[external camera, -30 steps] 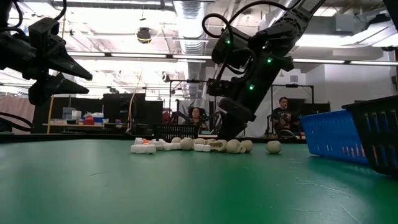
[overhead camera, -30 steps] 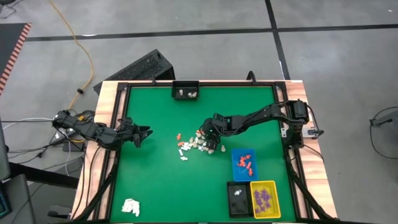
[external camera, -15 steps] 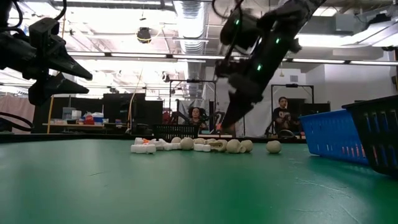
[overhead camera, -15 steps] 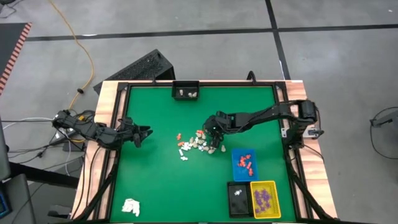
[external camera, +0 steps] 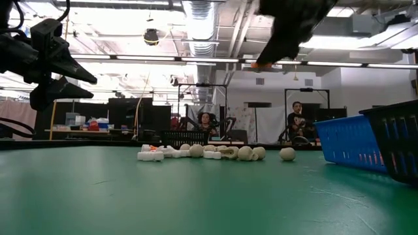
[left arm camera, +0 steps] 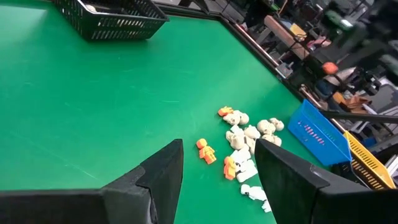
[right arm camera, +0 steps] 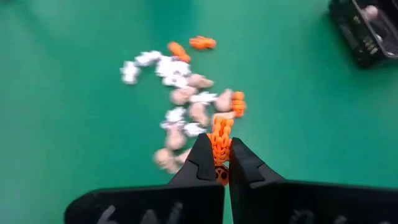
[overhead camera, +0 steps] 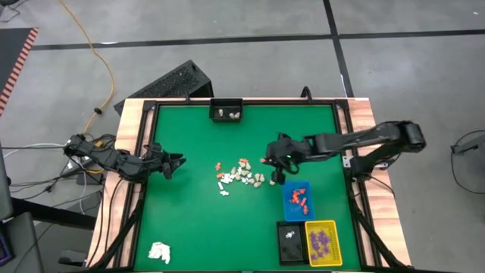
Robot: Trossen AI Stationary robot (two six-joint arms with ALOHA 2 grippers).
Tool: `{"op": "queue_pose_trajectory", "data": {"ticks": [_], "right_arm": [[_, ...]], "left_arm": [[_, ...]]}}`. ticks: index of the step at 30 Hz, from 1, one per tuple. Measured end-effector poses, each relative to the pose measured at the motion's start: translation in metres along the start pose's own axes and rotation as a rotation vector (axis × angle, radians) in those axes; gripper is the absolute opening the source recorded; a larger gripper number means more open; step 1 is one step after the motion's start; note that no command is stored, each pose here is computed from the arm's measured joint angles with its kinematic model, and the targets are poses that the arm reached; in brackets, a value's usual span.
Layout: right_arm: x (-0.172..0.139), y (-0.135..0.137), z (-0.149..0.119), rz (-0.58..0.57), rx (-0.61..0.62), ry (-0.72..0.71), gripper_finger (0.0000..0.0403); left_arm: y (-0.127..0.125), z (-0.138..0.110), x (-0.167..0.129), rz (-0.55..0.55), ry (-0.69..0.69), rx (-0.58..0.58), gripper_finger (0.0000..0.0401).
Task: Sort Halloween decoration
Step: Put the orange skeleton toy into the blue bin
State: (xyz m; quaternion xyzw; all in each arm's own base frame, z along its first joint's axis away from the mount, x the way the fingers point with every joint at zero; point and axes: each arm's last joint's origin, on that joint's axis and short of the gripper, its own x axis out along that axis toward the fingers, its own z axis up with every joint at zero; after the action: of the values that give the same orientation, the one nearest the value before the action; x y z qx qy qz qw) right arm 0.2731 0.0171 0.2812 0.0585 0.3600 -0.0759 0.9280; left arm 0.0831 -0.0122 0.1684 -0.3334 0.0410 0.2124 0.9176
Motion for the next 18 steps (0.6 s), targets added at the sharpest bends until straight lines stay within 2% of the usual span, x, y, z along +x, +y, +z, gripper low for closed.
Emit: {"op": "queue_pose_trajectory", "data": {"ticks": [5,18], "right_arm": [[-0.027,0.02,-0.011,0.057,0.04,0.033,0.0009],[-0.055,0.061,-0.059,0.016,0.205,0.312,0.0008]], "left_arm": [[0.0,0.0,0.0,0.001,-0.001,0.001,0.0189],[0.0,0.0,0.0,0.001,-0.001,-0.012,0.0189]]}}
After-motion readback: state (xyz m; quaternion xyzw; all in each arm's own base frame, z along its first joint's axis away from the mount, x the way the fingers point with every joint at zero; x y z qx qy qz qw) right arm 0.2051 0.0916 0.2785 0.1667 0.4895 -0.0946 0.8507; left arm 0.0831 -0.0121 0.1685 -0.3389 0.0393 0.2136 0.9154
